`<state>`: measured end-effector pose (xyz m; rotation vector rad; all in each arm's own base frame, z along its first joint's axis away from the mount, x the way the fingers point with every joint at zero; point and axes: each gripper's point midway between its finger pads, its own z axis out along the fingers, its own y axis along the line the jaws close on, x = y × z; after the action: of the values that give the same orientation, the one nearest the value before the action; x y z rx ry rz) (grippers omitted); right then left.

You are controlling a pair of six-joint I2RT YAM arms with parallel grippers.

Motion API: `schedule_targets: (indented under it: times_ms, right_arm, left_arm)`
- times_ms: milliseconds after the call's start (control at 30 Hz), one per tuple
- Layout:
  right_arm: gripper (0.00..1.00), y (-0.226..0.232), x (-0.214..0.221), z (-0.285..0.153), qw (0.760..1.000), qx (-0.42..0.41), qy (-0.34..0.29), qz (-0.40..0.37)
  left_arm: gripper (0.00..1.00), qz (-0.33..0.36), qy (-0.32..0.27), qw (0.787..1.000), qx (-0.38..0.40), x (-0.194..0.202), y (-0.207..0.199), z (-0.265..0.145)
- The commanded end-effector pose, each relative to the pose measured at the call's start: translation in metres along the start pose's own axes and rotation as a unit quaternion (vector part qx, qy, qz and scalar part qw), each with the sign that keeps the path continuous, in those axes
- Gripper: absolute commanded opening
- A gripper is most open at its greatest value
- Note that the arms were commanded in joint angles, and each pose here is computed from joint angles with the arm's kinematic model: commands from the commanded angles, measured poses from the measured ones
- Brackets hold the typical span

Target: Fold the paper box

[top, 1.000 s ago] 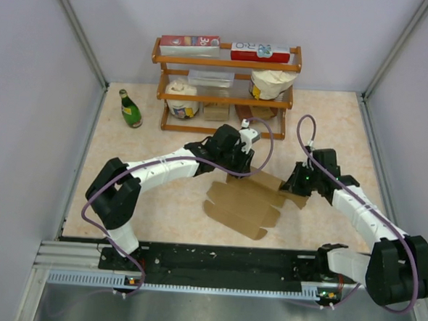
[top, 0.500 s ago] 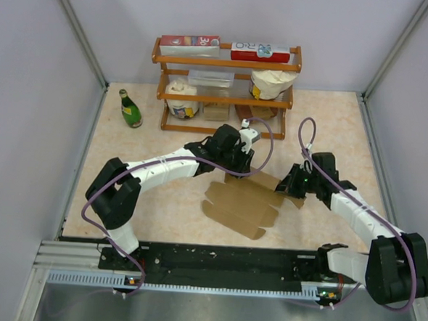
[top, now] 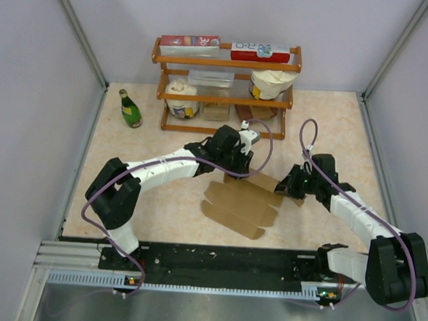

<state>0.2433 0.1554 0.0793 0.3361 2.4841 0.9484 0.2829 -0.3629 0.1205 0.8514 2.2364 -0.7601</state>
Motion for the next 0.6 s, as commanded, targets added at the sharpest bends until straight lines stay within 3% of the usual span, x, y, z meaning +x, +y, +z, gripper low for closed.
schedule_targets:
  times_ms: [0,567]
  right_arm:
    - [0.00,0.008,-0.022,-0.002,0.999,-0.005,-0.034,-0.038]
    - [0.00,0.024,-0.064,0.013,0.991,0.003,-0.015,-0.131]
  left_arm:
    - [0.31,0.004,-0.004,1.000,0.001,0.002,-0.002,-0.011]
    - [0.30,-0.009,-0.024,0.999,-0.019,0.006,0.000,-0.036]
